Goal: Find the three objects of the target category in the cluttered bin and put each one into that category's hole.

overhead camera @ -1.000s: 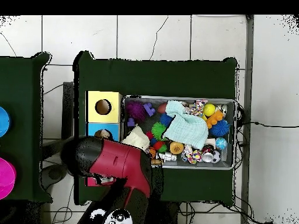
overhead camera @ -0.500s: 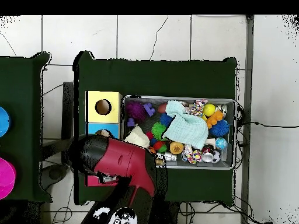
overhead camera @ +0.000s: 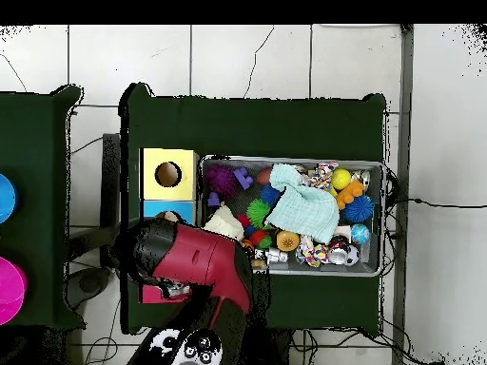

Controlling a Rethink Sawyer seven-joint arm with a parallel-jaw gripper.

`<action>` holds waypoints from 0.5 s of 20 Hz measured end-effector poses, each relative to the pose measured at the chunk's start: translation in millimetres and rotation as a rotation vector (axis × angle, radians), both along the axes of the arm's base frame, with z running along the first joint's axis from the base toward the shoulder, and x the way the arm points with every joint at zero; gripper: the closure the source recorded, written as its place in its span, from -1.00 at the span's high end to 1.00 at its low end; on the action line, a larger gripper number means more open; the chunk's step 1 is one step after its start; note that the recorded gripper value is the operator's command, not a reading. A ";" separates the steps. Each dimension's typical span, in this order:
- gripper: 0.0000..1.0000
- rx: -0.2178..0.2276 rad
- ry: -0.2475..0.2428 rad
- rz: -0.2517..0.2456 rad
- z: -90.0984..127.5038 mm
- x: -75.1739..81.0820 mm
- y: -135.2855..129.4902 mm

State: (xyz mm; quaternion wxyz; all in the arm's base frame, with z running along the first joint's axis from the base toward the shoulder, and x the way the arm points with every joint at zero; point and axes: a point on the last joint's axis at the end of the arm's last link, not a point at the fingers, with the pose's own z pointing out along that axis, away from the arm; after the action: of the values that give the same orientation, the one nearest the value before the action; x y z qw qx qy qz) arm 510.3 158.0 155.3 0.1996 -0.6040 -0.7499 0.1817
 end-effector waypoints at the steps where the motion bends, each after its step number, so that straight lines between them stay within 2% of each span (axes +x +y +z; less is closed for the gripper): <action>1: 1.00 -0.001 0.005 -0.001 -2.3 -0.7 -0.1; 7: 1.00 -0.008 0.015 -0.005 -18.7 -2.5 1.2; 10: 1.00 -0.017 0.002 -0.001 -30.8 -2.1 2.9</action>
State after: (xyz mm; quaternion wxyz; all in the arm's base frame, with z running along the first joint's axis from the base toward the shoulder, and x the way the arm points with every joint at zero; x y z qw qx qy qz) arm 508.2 160.9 124.5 0.1955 -0.6061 -0.7476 0.1887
